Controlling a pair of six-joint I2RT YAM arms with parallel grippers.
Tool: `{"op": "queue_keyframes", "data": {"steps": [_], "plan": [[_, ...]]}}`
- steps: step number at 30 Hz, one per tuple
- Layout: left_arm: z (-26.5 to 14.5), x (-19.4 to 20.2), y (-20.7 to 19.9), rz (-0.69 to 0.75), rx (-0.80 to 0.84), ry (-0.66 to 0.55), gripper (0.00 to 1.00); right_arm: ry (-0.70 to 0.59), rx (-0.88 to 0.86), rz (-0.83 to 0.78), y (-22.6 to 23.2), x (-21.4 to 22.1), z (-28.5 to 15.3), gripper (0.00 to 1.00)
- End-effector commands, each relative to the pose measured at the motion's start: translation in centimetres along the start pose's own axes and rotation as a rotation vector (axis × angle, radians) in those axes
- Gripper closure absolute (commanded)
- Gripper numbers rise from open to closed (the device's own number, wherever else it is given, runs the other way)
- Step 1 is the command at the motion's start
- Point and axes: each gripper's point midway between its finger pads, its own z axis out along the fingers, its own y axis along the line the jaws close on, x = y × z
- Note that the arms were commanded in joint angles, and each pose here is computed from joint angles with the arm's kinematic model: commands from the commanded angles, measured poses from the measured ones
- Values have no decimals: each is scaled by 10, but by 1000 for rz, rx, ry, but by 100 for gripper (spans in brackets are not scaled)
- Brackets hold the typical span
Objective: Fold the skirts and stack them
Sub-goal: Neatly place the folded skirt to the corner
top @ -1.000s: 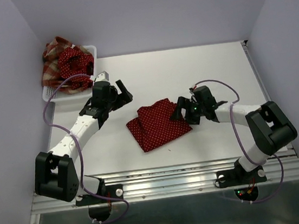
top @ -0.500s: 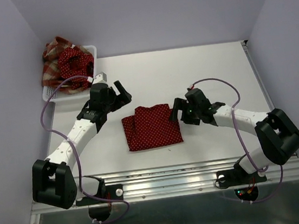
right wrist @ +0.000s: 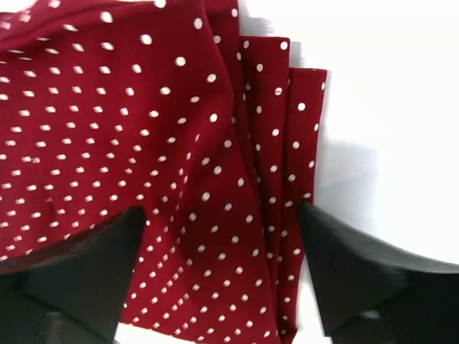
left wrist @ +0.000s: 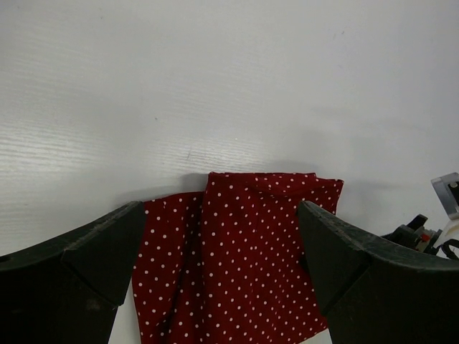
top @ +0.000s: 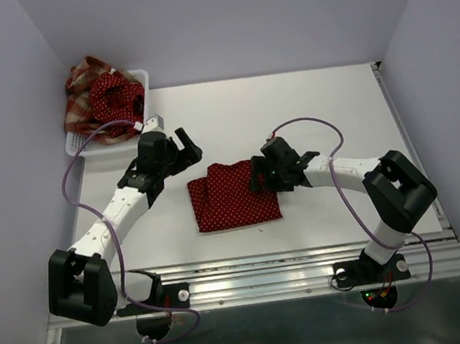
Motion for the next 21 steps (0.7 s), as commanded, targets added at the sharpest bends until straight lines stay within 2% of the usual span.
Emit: {"op": "queue_keyframes", "data": {"steps": [1,3,5,8,11,16,21], "plan": [[-5,-6,-9,5,39,-32,1,40,89,-38,-11,13,9,23],[-4,-6,-9,5,42,-28,1,53,94,-45,-10,18,11,34],[-3,-5,-8,7,40,-24,1,55,101,-41,-11,19,12,52],[-3,-5,-9,10,42,-23,1,47,107,-46,-11,16,11,60],[-1,-10,-13,11,55,-41,1,43,137,-64,-15,13,12,75],[-1,-9,-11,13,49,-40,1,13,246,-96,-32,4,13,85],[-1,-11,-10,16,40,-45,1,-80,412,-242,-50,-42,7,93]]}}
